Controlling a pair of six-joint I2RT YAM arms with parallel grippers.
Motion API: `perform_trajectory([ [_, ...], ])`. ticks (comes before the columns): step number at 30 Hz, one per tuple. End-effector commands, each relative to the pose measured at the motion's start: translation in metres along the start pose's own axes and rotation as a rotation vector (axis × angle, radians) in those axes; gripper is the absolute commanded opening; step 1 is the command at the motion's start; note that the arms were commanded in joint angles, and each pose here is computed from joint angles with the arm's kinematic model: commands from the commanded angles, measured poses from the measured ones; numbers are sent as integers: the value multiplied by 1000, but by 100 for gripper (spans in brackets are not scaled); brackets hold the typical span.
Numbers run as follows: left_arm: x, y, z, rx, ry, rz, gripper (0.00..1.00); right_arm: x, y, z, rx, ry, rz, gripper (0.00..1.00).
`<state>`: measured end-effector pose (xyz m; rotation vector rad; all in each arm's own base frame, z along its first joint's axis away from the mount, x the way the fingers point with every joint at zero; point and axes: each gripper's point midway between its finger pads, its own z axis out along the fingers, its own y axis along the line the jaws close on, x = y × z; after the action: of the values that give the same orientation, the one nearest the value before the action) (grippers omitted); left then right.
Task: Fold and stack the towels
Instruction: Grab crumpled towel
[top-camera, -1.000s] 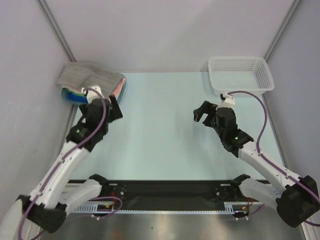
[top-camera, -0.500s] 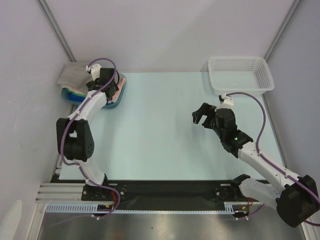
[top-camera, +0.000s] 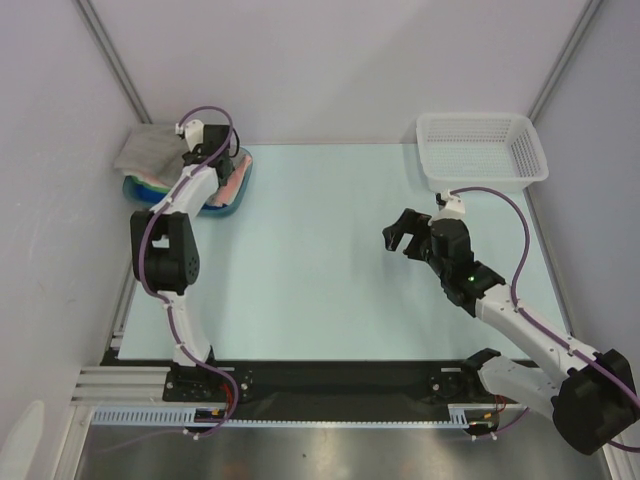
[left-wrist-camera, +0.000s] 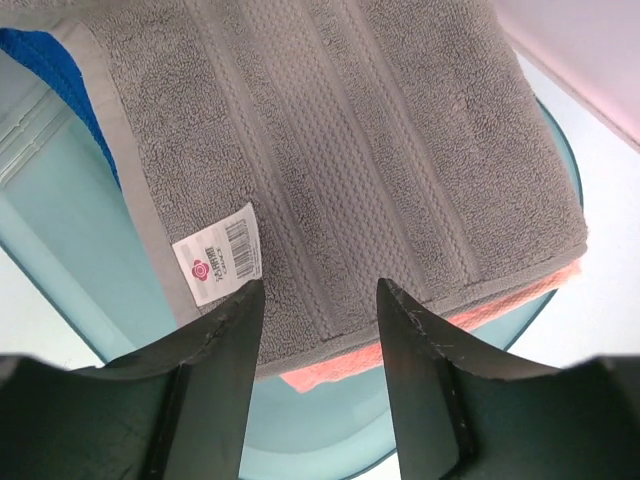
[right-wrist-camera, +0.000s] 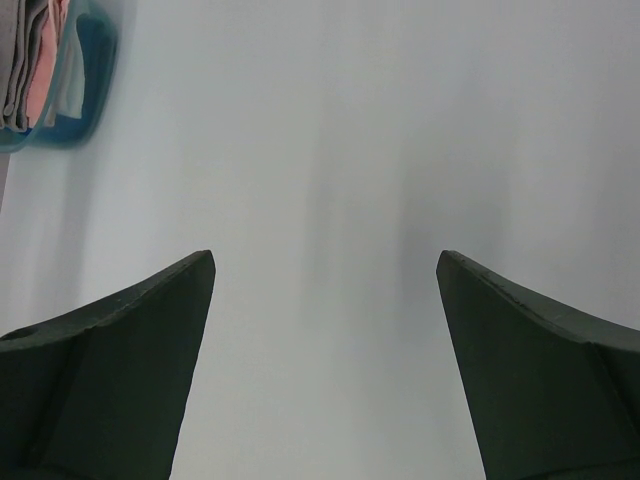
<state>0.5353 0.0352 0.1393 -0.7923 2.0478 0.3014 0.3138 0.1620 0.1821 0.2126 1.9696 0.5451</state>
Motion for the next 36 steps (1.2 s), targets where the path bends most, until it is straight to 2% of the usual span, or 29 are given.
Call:
perform_trajectory([
  [1,-19,-4,4,22,-27,-56,54,-7,4,1,-22,-28,0,100],
  [3,-15,-2,6,18,-17,-56,55,-7,5,1,-25,-28,-1,100],
  [5,-16,0,7,14,-20,-62,70,-7,5,2,-25,-28,-1,100],
  [7,-14,3,8,10,-28,-63,76,-6,4,2,-25,-26,0,100],
  [12,-7,10,14,-1,-13,-63,76,-2,3,5,-19,-16,-4,100],
  [16,3,12,23,-13,9,-54,67,0,2,7,-14,-10,-2,100],
  [17,3,11,22,-7,10,-54,64,0,2,7,-14,-10,-3,100],
  [18,3,11,22,-8,10,-57,55,1,1,8,-9,-6,-4,100],
  [23,1,2,22,37,12,-56,40,1,0,10,-5,-5,-8,100],
  [27,5,-2,25,55,21,-46,23,2,-1,11,-1,-2,-9,100],
  [28,6,-2,26,55,24,-43,13,2,-1,11,0,-3,-10,100],
  [30,8,0,26,49,27,-37,0,2,-1,11,0,-3,-9,100],
  [35,-13,-2,6,87,-30,-47,0,4,-1,14,1,7,-10,100],
  [36,-36,-3,-11,114,-86,-60,0,3,-1,14,2,5,-10,100],
])
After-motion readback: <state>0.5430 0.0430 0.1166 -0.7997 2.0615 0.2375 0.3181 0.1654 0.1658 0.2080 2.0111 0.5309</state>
